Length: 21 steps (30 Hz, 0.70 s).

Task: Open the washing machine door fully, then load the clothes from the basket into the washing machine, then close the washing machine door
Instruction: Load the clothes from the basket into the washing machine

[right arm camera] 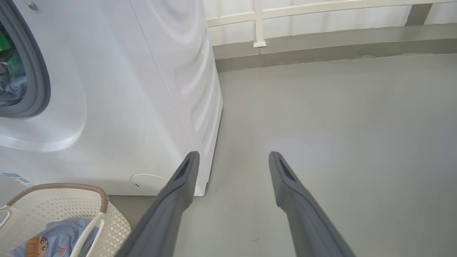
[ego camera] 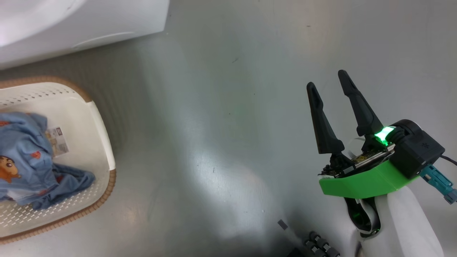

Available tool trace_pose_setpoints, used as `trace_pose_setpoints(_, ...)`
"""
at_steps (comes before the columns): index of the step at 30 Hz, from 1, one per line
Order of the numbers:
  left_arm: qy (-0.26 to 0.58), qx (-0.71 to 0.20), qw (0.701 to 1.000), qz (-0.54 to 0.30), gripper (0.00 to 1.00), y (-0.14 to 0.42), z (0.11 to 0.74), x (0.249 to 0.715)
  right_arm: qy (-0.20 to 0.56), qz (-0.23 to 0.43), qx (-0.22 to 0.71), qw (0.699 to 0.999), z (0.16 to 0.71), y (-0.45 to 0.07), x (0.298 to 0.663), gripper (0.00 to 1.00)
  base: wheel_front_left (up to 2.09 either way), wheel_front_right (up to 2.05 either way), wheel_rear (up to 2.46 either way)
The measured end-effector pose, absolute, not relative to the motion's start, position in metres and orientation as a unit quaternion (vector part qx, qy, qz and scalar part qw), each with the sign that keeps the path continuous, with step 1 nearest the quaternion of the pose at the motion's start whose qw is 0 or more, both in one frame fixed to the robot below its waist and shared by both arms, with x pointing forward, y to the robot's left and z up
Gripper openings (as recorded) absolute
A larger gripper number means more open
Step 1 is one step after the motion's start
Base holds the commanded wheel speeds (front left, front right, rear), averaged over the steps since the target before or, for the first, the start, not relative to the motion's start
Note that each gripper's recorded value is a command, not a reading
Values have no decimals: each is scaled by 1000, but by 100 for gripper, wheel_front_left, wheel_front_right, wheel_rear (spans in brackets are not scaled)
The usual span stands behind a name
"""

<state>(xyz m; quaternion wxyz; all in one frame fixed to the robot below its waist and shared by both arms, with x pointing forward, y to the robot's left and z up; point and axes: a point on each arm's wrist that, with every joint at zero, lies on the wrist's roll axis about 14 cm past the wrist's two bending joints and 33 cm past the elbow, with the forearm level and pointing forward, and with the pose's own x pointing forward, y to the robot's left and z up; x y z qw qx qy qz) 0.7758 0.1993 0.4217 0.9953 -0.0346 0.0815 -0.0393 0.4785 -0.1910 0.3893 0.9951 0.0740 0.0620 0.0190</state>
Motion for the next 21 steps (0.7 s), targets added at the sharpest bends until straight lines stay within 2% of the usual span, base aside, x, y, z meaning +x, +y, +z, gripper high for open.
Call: trace_pose_setpoints(21, 38, -30, 997, -52, 100, 194, 422, 705, 25, 32, 83, 996, 421, -180, 479, 100, 0, 0, 0)
